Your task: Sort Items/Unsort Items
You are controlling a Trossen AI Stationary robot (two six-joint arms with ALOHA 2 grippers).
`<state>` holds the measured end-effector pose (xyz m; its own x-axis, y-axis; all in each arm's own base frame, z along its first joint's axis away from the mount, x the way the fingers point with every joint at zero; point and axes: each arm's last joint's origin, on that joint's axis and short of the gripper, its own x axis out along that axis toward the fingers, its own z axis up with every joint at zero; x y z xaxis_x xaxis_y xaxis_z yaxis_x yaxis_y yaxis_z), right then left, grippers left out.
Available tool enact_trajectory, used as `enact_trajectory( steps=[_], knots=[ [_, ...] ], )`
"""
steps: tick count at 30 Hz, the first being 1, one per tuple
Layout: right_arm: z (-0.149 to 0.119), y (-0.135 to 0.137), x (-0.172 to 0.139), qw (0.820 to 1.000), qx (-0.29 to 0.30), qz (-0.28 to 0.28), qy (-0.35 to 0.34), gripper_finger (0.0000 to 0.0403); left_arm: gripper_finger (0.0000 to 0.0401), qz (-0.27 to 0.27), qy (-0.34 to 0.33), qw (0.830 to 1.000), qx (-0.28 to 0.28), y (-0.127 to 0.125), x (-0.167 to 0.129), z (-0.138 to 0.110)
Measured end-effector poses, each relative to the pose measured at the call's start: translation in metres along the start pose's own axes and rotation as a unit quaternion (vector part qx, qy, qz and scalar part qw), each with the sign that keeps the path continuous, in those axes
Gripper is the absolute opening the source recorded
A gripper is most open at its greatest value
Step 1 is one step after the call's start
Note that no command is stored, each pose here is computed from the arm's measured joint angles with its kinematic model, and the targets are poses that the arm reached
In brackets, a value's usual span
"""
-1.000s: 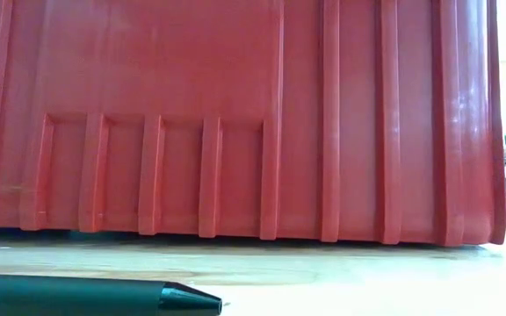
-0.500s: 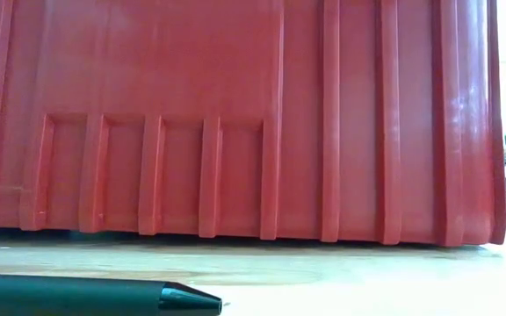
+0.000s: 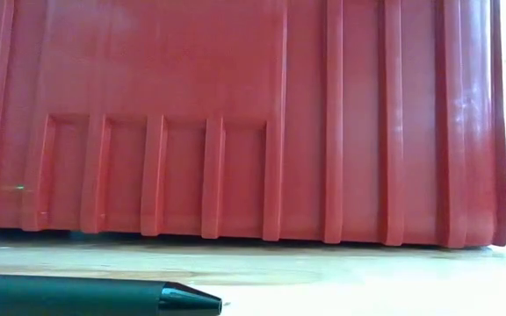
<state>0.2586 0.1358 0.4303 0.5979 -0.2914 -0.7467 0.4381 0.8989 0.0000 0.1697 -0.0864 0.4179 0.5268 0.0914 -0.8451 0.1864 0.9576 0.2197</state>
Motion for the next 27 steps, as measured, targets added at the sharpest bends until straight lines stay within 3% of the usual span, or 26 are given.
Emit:
enact_trajectory(
  steps=[12,27],
  knots=[
    [0.003,0.007,0.032,0.997,-0.033,-0.014,0.063,0.0000,0.0000,-0.004,0.025,1.000,-0.006,0.003,0.003,-0.002],
    [0.005,0.001,0.025,0.998,-0.022,-0.010,0.057,0.0000,0.0000,-0.089,0.032,0.994,-0.050,-0.001,0.003,0.000]
  ],
)
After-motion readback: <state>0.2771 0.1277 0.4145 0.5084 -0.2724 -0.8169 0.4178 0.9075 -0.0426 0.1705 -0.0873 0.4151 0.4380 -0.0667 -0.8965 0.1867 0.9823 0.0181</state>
